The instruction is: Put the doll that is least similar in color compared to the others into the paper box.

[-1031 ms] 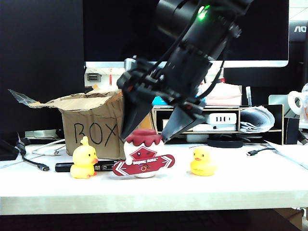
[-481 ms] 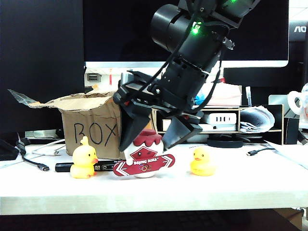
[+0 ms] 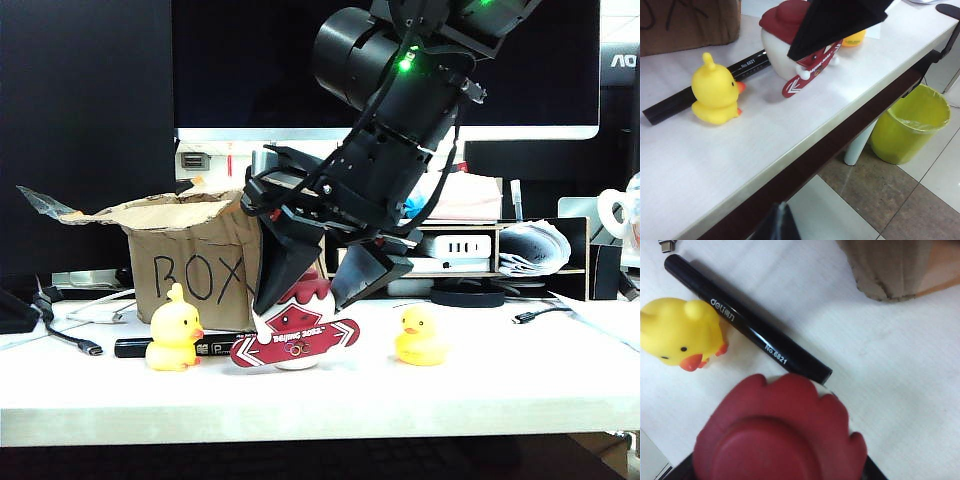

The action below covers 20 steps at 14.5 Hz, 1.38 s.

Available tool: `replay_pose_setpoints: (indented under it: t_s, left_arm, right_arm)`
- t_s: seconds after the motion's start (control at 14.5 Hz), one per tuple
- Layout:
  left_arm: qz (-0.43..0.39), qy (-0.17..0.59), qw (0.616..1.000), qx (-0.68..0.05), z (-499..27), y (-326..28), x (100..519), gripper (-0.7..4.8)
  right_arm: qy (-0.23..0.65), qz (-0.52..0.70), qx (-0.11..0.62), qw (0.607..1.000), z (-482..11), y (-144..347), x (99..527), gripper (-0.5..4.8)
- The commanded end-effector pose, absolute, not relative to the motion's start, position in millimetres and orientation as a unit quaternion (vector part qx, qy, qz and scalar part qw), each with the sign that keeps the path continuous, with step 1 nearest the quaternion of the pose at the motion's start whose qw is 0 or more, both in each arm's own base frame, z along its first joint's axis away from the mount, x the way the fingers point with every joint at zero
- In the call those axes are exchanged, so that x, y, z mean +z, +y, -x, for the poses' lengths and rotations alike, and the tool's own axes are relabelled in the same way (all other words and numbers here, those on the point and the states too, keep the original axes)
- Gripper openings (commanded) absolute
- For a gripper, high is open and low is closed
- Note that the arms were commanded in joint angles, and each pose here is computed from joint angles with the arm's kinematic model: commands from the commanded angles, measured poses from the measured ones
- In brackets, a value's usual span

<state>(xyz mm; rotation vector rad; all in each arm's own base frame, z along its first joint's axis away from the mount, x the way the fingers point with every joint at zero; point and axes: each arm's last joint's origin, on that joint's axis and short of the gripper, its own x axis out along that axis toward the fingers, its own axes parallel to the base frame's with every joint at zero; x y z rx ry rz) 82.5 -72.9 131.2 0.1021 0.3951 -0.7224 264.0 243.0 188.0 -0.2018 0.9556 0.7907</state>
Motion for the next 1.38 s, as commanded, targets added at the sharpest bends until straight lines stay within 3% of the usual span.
replay_pose_setpoints:
  t_s: [0.07, 0.48, 0.83, 0.96, 1.38]
  left_arm:
    - [-0.048, 0.186, 0.916, -0.351, -83, -73, 133, -0.05]
    - [-0.048, 0.186, 0.916, -0.351, -83, -73, 133, -0.05]
    - [-0.048, 0.186, 0.916, -0.351, -83, -73, 133, -0.05]
    - [-0.048, 0.186, 0.916, -0.351, -83, -73, 133, -0.05]
    - [-0.048, 0.186, 0.916, -0.351, -83, -73, 133, -0.05]
  right_arm:
    - [0.433, 0.089, 0.376, 0.814, -264, 244, 196, 0.92]
    - [0.378, 0.063, 0.408, 0.829, -244, 228, 253, 0.93]
    - [0.250, 0.030, 0.426, 0.869, -239, 222, 299, 0.94]
    - [0.167, 0.010, 0.415, 0.895, -249, 228, 311, 0.94]
    - [0.172, 0.023, 0.410, 0.896, -324, 286, 317, 0.94]
